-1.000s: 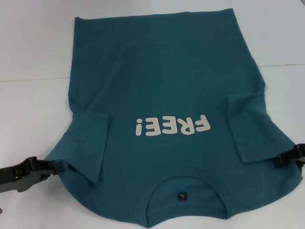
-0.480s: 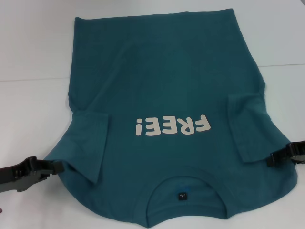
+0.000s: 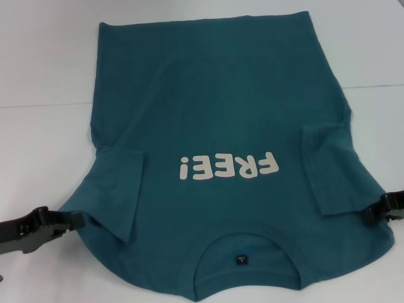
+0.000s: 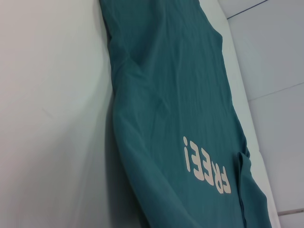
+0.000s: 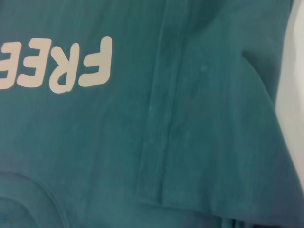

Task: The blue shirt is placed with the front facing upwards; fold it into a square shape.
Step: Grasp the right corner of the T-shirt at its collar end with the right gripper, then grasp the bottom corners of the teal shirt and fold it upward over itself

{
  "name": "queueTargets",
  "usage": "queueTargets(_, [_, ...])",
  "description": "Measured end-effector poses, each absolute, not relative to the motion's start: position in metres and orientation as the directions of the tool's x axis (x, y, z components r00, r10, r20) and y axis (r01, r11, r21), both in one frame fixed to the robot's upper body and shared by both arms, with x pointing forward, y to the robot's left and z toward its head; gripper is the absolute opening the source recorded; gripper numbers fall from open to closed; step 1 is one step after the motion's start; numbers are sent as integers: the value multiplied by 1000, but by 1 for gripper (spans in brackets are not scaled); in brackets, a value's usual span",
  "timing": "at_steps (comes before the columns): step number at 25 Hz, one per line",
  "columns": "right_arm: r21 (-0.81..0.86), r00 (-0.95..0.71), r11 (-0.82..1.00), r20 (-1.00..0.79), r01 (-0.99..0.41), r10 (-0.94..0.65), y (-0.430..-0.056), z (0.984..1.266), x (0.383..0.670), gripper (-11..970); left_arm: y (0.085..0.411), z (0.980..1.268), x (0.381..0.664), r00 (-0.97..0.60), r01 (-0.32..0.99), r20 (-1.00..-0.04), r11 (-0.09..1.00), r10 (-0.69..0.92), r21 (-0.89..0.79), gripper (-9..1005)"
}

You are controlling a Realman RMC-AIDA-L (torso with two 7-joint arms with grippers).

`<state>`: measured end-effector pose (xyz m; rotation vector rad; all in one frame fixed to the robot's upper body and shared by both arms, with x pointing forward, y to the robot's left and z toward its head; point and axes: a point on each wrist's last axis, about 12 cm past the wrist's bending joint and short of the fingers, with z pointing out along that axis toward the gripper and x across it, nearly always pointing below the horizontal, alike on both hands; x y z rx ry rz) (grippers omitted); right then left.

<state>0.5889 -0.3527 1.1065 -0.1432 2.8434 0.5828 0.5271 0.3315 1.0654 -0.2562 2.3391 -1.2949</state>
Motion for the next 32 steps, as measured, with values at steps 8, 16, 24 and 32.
queueTargets(8, [368, -967, 920, -251, -133, -39, -356, 1110, 590, 206, 332, 1065, 526, -878, 50, -294, 538, -377, -842, 1])
queueTargets(16, [369, -969, 917, -238, -153, -66, -363, 1119, 586, 25, 333, 1068, 523, -901, 67, -286, 546, -326, -835, 1])
queueTargets(24, [364, -975, 915, -195, -175, -109, -373, 1137, 576, 25, 340, 1071, 510, -952, 63, -231, 608, -202, -791, 0])
queueTargets(32, [387, -979, 900, -106, -199, -171, -373, 1133, 559, 24, 344, 1072, 484, -978, 57, -166, 599, -129, -799, 0])
